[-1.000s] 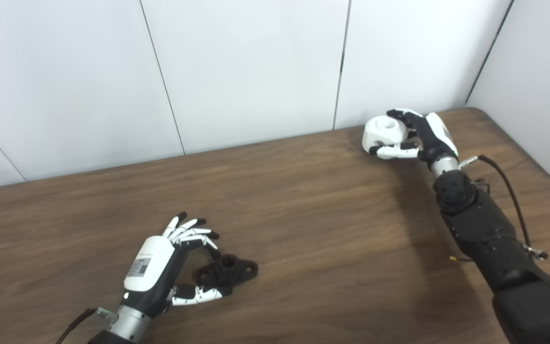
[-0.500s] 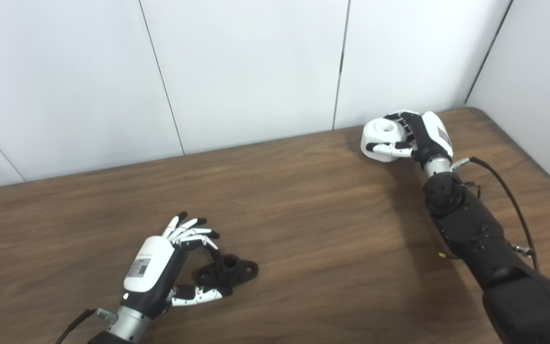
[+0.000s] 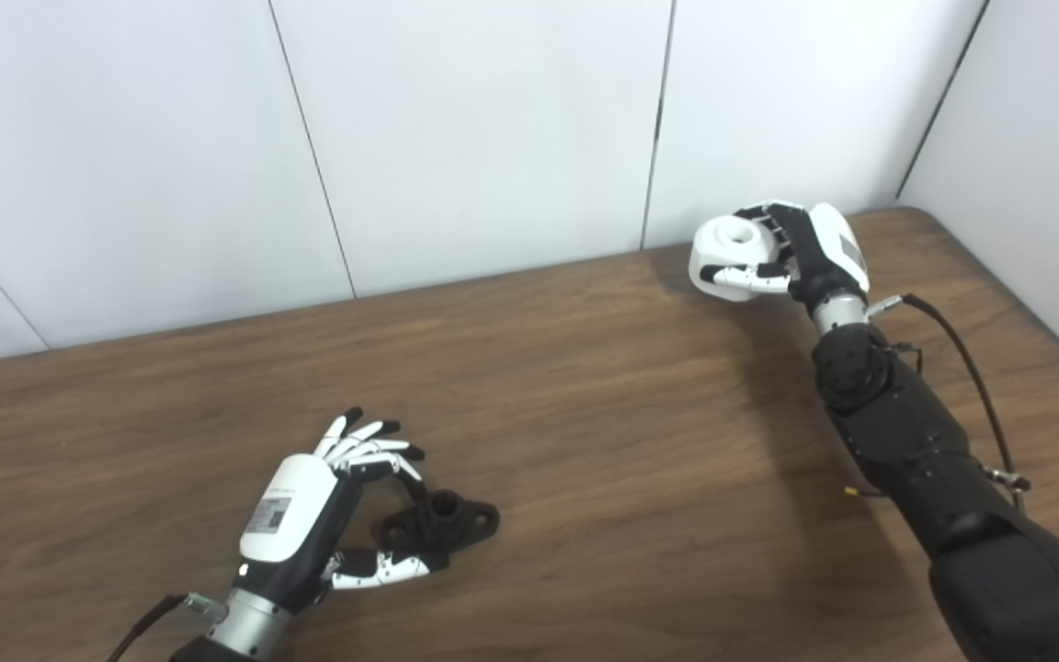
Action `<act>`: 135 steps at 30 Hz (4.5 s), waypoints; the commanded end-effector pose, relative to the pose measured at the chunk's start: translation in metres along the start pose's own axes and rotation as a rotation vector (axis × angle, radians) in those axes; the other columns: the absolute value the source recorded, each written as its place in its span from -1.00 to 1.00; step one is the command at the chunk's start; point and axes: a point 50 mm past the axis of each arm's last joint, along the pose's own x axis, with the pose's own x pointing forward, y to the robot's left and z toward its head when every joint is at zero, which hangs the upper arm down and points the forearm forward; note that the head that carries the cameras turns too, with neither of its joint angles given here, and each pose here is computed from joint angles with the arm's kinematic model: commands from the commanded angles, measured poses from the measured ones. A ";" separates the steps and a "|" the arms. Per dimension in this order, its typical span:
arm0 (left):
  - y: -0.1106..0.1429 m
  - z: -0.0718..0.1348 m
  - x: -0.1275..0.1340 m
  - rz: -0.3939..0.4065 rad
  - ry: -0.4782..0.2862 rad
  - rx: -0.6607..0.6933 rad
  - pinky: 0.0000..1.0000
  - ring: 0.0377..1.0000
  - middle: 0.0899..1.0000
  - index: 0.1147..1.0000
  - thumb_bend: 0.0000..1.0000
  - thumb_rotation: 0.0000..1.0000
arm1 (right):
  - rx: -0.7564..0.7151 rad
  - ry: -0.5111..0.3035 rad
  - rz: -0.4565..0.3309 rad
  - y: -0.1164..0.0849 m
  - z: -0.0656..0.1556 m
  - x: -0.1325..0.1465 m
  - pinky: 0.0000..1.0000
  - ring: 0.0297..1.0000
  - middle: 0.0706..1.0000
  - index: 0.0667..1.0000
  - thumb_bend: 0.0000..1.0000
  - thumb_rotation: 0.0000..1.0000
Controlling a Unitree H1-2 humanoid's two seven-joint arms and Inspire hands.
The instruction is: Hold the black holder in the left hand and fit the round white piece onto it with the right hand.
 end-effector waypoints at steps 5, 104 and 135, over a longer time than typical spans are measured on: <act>-0.026 -0.012 -0.030 -0.052 0.073 -0.048 1.00 0.75 0.42 -0.17 0.05 -0.88 | 0.017 -0.156 -0.054 -0.017 0.033 0.009 -0.11 0.07 0.15 0.18 -0.01 -0.43; -0.063 0.069 0.017 -0.054 0.083 -0.113 1.00 0.77 0.41 -0.17 0.05 -0.87 | 0.200 -0.788 0.651 0.008 0.151 -0.169 -0.09 0.07 0.14 -0.09 -0.01 -0.70; -0.061 0.074 0.013 -0.049 0.088 -0.110 1.00 0.77 0.41 -0.17 0.05 -0.87 | 0.216 -0.764 0.675 0.029 0.130 -0.171 -0.03 0.12 0.16 -0.09 -0.01 -0.70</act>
